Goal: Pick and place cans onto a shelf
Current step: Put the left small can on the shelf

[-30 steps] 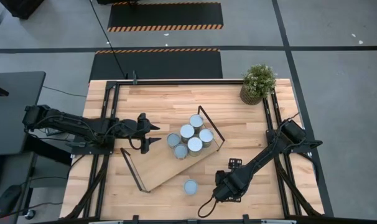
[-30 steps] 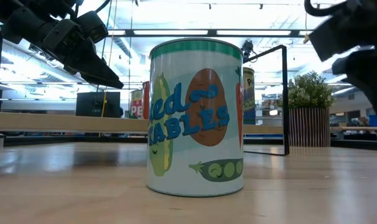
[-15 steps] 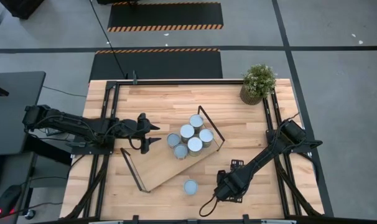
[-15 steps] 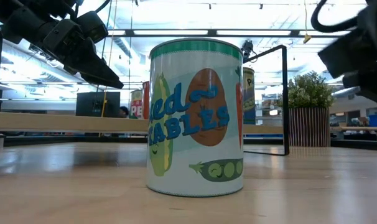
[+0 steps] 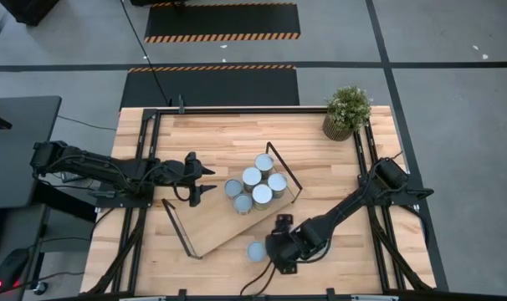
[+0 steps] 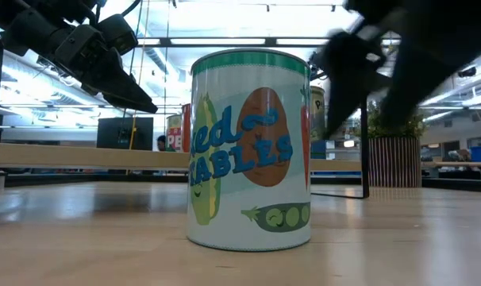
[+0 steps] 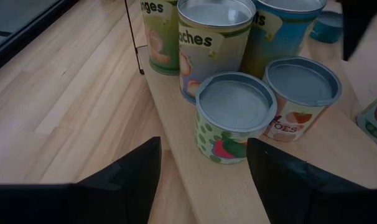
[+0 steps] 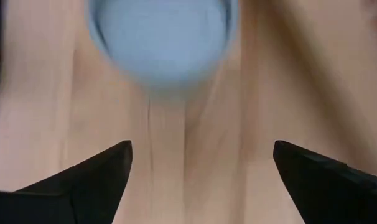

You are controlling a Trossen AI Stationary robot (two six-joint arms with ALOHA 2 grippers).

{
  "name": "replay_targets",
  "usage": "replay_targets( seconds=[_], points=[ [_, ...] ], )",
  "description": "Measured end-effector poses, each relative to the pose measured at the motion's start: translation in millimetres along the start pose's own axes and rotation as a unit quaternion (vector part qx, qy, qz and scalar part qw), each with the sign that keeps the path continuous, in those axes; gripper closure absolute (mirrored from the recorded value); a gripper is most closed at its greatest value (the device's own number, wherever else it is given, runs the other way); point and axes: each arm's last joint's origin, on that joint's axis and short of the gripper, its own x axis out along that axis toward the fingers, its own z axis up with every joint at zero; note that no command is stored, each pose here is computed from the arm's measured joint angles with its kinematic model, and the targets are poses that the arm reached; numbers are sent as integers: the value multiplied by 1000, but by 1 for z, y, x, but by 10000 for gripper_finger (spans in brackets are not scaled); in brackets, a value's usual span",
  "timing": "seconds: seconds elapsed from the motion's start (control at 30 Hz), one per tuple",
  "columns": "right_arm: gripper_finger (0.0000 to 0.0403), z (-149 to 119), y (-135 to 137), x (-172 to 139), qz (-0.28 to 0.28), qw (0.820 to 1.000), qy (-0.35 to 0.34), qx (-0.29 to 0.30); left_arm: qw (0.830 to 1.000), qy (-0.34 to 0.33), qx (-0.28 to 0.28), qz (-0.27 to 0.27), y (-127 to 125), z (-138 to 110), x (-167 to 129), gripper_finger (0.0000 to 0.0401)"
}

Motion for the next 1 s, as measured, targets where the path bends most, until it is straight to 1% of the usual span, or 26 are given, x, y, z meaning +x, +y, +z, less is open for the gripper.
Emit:
replay_targets(
  seconds=[0.07,0.13,0.27,0.43,0.6,0.7,0.8,1.0],
  points=[
    [4,6,2,0,-11,999,-41,-19,1000,0,0,0,0,0,0,158],
    [4,9,2,-1,-20,998,-60,-23,1000,1,1,0,0,0,0,158],
    [3,10,4,4,-20,997,-68,-26,1000,4,2,1,0,-1,0,158],
    [3,14,12,23,-11,993,-103,-50,1000,7,0,1,0,-1,0,158],
    [3,18,17,45,3,990,-130,-54,1000,8,0,1,0,-2,0,158],
    [7,20,18,47,8,988,-139,-59,1000,8,0,1,0,-1,0,158],
    [21,22,17,44,10,987,-147,-57,1000,7,0,1,0,-1,0,158],
    [72,34,15,37,13,986,-160,-49,1000,6,0,1,0,-1,0,158]
  ],
)
